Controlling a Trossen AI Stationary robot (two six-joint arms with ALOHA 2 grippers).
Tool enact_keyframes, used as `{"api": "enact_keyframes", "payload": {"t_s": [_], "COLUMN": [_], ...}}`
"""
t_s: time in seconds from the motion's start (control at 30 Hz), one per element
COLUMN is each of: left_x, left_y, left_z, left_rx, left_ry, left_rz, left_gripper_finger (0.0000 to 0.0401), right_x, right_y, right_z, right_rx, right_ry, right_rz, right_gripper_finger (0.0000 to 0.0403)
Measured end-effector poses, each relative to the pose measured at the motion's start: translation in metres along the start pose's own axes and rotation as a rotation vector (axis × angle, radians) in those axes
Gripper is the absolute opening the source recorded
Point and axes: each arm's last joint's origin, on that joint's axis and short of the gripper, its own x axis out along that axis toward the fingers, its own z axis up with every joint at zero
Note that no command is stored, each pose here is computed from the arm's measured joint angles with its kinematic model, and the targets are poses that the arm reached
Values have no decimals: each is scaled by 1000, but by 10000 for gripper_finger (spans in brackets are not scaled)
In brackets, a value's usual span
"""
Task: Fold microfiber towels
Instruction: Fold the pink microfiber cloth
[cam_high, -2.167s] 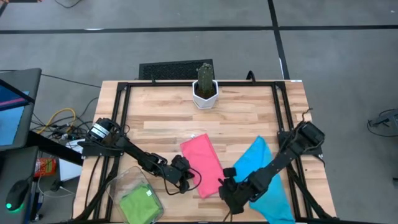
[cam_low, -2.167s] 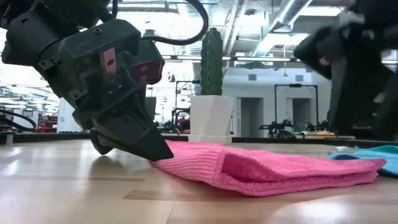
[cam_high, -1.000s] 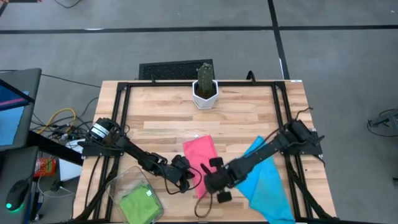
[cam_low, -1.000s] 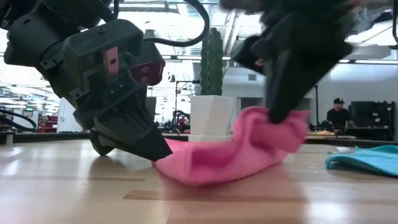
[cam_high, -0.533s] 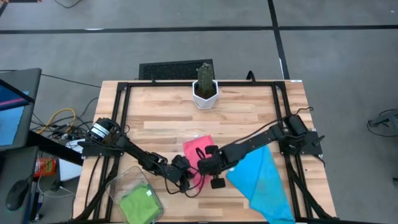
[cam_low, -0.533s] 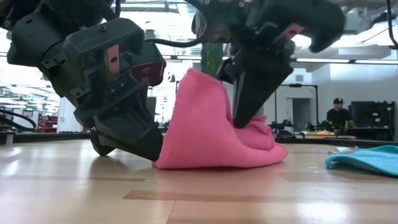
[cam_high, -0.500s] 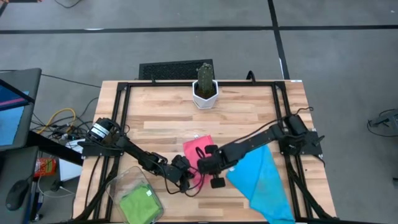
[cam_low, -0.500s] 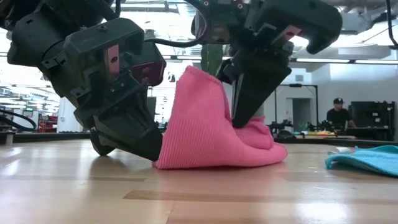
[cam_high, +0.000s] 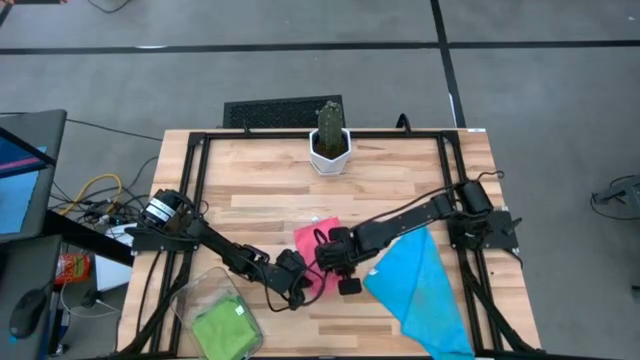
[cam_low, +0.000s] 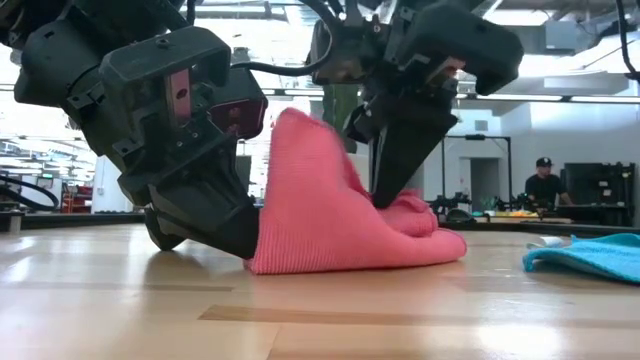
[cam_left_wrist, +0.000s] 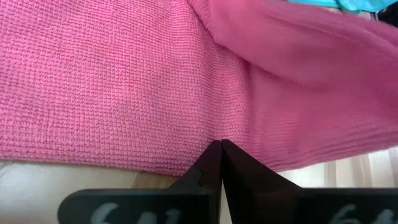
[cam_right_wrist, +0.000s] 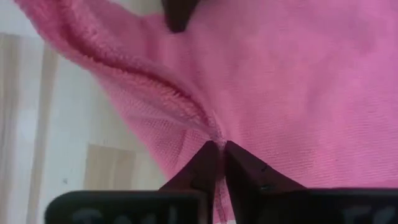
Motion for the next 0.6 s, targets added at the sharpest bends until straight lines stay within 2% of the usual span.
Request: {"api": "enact_keyframes", "payload": {"t_s": [0.47, 0.6], "left_x": [0, 0], "left_y": [0, -1], "left_z": [0, 0], "left_rx": [1, 0], "left_ry": [7, 10], "left_rz": [-6, -10], "left_gripper_finger": [0, 0], "right_x": [-7, -25], "right_y": [-25, -28], "right_z": [1, 1], "right_rx": [89, 94], "right_ry": [-7, -43], "right_rz": [-37, -50], "right_gripper_finger": [158, 183]}}
